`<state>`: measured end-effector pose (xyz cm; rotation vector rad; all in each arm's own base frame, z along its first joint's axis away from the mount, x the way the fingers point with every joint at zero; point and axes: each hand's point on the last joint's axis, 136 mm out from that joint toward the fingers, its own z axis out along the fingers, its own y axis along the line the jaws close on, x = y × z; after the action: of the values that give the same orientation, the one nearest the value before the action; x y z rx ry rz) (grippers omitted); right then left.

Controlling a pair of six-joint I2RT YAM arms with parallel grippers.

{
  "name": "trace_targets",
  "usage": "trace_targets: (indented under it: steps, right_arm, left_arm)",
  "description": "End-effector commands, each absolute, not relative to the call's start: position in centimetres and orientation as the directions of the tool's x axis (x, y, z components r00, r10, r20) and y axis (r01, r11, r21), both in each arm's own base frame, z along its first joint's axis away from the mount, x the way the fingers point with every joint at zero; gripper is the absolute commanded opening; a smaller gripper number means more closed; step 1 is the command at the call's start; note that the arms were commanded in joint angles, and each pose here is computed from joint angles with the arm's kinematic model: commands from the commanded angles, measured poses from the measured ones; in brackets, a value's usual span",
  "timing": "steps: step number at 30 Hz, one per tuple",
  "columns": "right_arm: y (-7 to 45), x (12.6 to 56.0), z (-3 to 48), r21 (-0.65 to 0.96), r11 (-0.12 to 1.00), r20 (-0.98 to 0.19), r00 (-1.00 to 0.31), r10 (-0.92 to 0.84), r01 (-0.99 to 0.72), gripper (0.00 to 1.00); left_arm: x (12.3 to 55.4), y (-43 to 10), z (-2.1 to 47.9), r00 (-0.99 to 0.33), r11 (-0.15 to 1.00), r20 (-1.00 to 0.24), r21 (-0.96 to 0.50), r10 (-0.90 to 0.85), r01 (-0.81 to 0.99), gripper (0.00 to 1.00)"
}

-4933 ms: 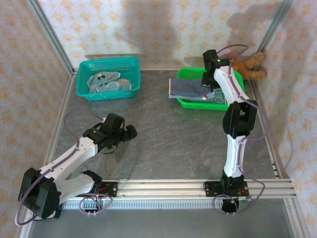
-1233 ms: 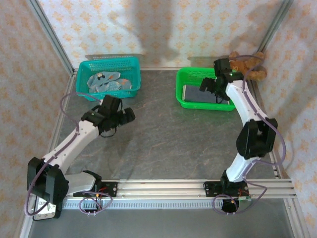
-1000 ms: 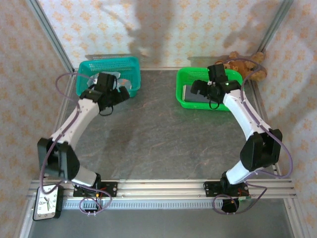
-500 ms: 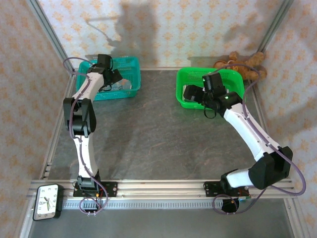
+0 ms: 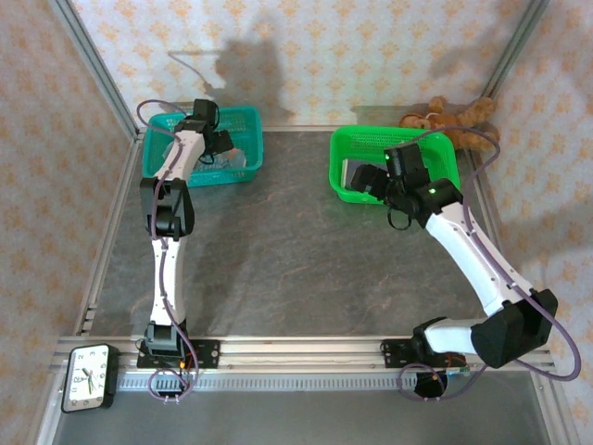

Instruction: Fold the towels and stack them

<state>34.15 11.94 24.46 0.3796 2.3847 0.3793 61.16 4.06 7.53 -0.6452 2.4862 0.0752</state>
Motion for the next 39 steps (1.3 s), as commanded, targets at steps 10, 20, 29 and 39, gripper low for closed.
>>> trace_targets:
  steps: [10, 20, 29, 39]
  right_arm:
    - [12.4, 34.2, 23.5, 0.367, 0.912, -0.567, -0.733, 0.376, 0.184, 0.99]
    - [12.9, 34.5, 23.0, 0.389, 0.904, -0.557, -0.737, 0.384, 0.177, 0.99]
    - [13.3, 34.4, 23.0, 0.410, 0.896, -0.547, -0.739, 0.393, 0.173, 0.99]
    - [13.6, 33.8, 23.3, 0.430, 0.889, -0.551, -0.733, 0.399, 0.161, 0.99]
  left_arm:
    - [58.1, 4.1, 3.5, -0.836, 0.909, -0.412, 0.043, -0.362, -0.415, 0.99]
    - [54.0, 4.2, 1.5, -0.908, 0.905, -0.279, 0.205, -0.311, -0.373, 0.98]
    - [54.7, 3.5, 3.1, -0.896, 0.913, -0.299, 0.141, -0.329, -0.382, 0.11]
    - [56.6, 1.2, 18.0, -0.740, 0.904, -0.532, -0.138, -0.412, -0.404, 0.00]
